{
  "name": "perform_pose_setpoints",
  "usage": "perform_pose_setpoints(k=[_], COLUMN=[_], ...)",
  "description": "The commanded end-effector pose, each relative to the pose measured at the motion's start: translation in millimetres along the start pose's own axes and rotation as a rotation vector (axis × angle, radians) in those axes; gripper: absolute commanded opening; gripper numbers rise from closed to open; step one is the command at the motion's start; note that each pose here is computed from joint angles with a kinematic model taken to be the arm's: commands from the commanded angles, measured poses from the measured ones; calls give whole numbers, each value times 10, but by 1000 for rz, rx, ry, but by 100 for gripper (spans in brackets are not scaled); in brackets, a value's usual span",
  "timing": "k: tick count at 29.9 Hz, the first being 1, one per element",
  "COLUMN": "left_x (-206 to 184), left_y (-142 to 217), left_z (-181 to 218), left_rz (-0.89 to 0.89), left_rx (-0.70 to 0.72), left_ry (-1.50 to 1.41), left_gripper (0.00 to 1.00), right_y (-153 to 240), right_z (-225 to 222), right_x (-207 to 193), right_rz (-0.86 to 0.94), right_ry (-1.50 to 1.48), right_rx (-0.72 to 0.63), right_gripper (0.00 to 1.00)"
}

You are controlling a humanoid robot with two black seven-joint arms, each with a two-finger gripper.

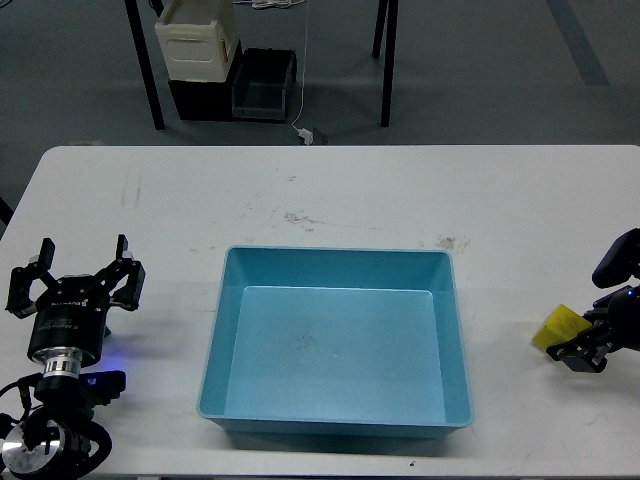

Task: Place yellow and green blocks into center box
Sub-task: 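Lift the yellow cube with the right gripper, then carry the yellow cube over the blue tray and release it inside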

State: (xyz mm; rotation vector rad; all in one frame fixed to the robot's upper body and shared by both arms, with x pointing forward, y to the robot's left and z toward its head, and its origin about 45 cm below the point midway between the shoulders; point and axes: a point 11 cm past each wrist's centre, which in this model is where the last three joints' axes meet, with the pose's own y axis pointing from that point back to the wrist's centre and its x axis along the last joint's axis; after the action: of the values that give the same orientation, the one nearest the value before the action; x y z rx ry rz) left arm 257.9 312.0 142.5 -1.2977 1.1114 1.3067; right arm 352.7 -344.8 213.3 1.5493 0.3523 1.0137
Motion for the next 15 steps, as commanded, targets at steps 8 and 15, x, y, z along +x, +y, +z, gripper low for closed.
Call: perform_pose_setpoints(k=[8,15], left_x=[-11,-98], left_y=[-9,-69], left_z=[7,161], left_rz=[-4,-40], left_rx=[-2,-58], left_ry=[0,2], left_gripper=[100,100], right_y=[936,1052], right_z=[106,-690], right_x=[1428,2175], right_rz=[251,259], right_ry=[261,489], right_rx=[-155,-35], right_gripper=[0,0])
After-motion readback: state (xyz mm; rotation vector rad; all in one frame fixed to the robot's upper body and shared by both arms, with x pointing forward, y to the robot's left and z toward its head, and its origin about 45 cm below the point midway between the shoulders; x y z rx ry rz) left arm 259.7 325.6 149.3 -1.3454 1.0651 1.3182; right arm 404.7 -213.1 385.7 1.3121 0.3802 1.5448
